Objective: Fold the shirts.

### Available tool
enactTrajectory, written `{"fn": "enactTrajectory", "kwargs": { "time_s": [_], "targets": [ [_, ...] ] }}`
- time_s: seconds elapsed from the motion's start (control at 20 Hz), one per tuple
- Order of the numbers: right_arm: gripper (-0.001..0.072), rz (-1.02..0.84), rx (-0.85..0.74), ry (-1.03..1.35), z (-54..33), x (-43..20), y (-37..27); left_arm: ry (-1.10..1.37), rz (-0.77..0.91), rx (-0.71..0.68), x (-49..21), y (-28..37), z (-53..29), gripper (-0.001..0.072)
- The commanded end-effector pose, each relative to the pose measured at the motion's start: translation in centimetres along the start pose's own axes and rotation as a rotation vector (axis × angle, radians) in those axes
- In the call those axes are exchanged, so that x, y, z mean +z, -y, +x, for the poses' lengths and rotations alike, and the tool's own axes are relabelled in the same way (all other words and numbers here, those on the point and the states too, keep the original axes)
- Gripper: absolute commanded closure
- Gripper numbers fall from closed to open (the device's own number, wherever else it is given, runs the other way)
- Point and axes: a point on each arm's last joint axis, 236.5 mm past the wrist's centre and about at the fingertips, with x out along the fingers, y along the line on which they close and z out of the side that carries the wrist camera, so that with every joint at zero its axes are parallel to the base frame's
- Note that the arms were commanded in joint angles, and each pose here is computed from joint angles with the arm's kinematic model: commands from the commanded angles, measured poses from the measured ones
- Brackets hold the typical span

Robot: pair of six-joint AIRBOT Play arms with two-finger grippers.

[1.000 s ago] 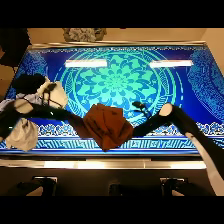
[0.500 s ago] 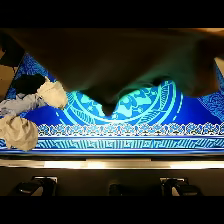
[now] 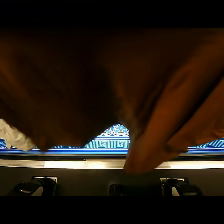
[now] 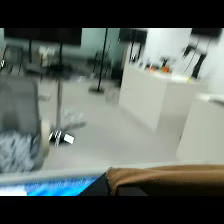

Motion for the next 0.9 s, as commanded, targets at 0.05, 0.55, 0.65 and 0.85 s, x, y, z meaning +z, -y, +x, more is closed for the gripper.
{"fn": "enactTrajectory", "kwargs": {
  "time_s": [0.05,0.55,0.65,0.85],
  "targets": [
    [0.0666,-0.032,0.178,-0.374,10.7,-11.2,-4.8,-0.444,0.008,0.139,-15.1,-5.8,7.6,0.0680],
    [0.0665,0.533,0.524,-0.723,30.9,-35.2,-24.2,-1.108,-0.211,0.235,-49.9,-12.8,17.4,0.0678],
    [0.0665,0.596,0.608,-0.834,29.8,-38.3,-27.4,-1.171,-0.310,0.205,-53.2,-11.4,17.6,0.0678],
    [0.0644,0.575,0.649,-0.896,28.7,-39.6,-28.7,-1.190,-0.441,0.154,-54.3,-8.9,18.1,0.0591]
  ]
}}
